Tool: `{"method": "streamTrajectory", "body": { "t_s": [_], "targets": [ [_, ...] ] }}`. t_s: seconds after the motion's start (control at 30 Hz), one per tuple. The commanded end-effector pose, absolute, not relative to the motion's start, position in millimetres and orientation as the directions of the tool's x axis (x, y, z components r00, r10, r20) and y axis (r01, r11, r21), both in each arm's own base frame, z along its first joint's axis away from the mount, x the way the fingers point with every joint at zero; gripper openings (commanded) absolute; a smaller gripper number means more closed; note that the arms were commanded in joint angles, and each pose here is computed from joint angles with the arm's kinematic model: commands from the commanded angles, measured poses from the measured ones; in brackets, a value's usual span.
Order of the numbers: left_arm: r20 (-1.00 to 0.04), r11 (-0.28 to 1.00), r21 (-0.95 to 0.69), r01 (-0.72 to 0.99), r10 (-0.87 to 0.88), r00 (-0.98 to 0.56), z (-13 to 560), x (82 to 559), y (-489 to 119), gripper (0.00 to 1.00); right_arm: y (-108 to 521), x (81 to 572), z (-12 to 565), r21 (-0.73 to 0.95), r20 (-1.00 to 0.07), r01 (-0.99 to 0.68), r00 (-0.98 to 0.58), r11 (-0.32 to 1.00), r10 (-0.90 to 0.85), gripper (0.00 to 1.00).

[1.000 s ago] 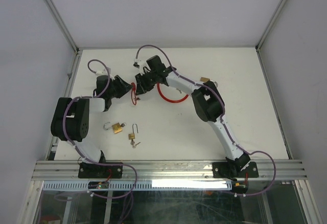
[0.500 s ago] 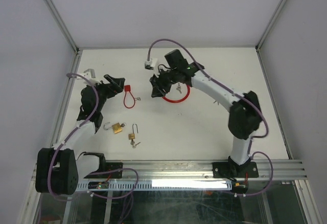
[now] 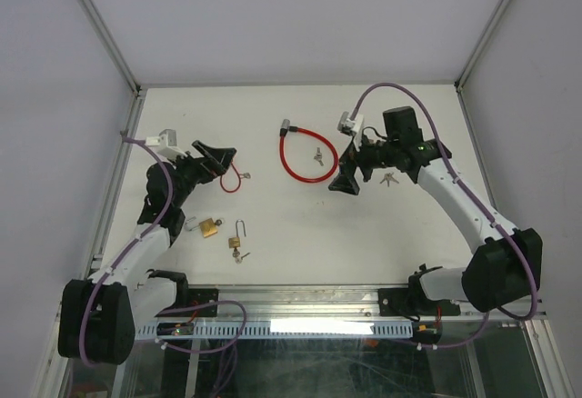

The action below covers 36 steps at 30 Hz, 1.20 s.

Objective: Lock with the key
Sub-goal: Place the lock at the center of the board, then pick up the lock from the center of the board.

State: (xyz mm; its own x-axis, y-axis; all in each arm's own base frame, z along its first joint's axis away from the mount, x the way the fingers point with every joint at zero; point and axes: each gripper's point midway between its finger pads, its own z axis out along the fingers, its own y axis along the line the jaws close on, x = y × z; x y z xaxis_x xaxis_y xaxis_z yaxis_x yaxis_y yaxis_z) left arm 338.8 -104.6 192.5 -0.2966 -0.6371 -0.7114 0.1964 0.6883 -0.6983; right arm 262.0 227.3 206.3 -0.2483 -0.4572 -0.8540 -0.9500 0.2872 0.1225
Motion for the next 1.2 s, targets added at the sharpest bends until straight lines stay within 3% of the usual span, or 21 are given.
{"method": "streamTrajectory", "body": {
  "t_s": [0.0,0.2,0.57,1.17],
  "targets": [
    [-0.763,0.713,-0.642,0.282,-0.558,-0.325,216.6,323.9,-143.2,0.97,223.8,254.7,233.5,0.140,-0.917,-0.963,-0.214,0.230,-0.337,0.99],
    [-0.796,0.761,-0.588,0.274,-0.485,-0.362,210.4,306.7,-175.6,0.93,209.3,243.7,244.6,0.197,-0.946,-0.959,-0.240,0.203,-0.220,1.00],
    [-0.748,0.704,-0.648,0.290,-0.517,-0.417,196.6,286.6,-188.9,0.94,193.4,242.2,250.8,0.256,-0.944,-0.948,-0.287,0.192,-0.160,1.00],
    [-0.799,0.887,-0.444,0.129,-0.327,-0.505,155.9,269.8,-199.0,0.90,188.2,248.1,245.4,0.260,-0.942,-0.938,-0.299,0.230,-0.153,0.99]
  ]
}}
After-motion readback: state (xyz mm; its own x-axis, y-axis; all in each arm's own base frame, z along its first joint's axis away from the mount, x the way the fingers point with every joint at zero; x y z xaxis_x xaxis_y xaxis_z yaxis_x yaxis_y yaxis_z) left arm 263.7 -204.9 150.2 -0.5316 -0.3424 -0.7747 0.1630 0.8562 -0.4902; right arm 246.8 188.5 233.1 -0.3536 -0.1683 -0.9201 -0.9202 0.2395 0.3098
